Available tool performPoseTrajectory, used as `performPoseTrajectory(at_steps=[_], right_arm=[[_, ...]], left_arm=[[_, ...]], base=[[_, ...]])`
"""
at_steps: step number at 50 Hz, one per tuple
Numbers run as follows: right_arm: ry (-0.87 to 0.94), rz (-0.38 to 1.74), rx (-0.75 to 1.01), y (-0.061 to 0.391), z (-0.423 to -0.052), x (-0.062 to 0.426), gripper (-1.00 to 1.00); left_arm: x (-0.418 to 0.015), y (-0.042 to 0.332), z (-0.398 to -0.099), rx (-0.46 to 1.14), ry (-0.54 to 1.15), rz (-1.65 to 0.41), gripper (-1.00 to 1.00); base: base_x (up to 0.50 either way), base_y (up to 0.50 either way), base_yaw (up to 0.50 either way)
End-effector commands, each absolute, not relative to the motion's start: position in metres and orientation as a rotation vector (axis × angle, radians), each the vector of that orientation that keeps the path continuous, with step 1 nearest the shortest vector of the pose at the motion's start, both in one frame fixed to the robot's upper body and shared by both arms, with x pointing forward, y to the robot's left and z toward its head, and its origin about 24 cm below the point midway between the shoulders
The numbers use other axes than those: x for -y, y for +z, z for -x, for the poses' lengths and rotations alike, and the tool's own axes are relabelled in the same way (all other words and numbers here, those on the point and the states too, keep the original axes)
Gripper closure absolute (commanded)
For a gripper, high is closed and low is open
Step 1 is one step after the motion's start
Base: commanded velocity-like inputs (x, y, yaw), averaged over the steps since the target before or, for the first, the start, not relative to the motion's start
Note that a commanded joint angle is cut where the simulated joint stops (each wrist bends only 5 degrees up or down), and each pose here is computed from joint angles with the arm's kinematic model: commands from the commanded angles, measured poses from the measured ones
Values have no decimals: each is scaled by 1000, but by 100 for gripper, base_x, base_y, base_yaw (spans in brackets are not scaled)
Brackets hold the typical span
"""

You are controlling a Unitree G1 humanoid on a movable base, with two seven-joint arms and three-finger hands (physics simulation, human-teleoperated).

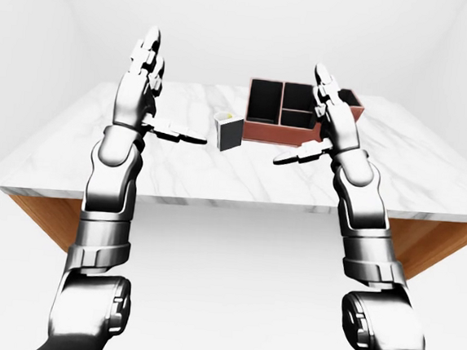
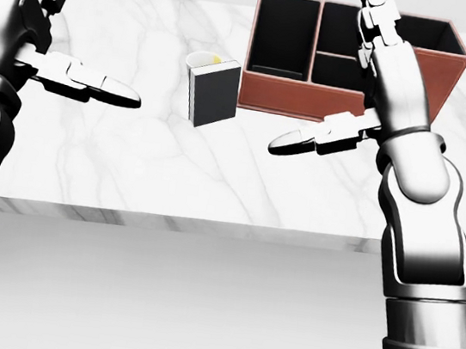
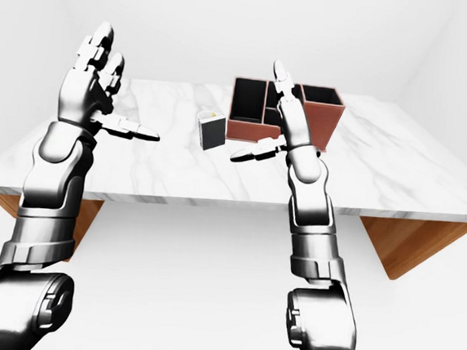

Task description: Pick up the book and place it in the caddy.

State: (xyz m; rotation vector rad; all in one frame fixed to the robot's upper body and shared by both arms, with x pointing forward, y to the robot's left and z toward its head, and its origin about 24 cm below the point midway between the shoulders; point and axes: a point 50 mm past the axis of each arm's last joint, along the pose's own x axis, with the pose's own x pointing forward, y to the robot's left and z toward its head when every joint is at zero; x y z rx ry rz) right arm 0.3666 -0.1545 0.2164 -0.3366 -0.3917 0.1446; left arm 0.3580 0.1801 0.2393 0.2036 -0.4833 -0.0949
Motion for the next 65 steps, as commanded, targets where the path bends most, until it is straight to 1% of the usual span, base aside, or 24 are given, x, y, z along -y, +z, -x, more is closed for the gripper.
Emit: performPoseTrajectory(at_steps=[1, 25, 52, 59, 60, 61, 63, 64, 65], right_arm=[[148, 335, 350, 209, -371, 155, -100], [154, 332, 326, 203, -373, 154, -100], [170, 354, 379, 209, -364, 149, -100], [174, 354, 370, 206, -364, 147, -100], [185, 369, 436, 225, -361, 145, -100], [180, 362, 404, 215, -362, 146, -100], [184, 370, 418, 219, -361, 145, -100], [181, 366, 393, 211, -362, 146, -100], [187, 376, 434, 223, -360, 145, -100]], left_arm=[[-180, 236, -361, 463, -92, -206, -100], [-180, 236, -361, 462, -92, -214, -100], [-185, 235, -356, 474, -84, -206, -100], [-184, 236, -355, 482, -87, -207, -100], [-185, 236, -355, 480, -83, -201, -100], [-185, 236, -356, 479, -82, -201, -100], [-185, 235, -355, 478, -82, -201, -100], [-184, 235, -355, 479, -83, -202, -100], [-184, 235, -355, 480, -84, -203, -100]], base=[[15, -3, 0], [18, -4, 0], [18, -3, 0], [18, -2, 0], [18, -2, 0], [17, -2, 0], [18, -3, 0], [18, -2, 0], [18, 0, 0]])
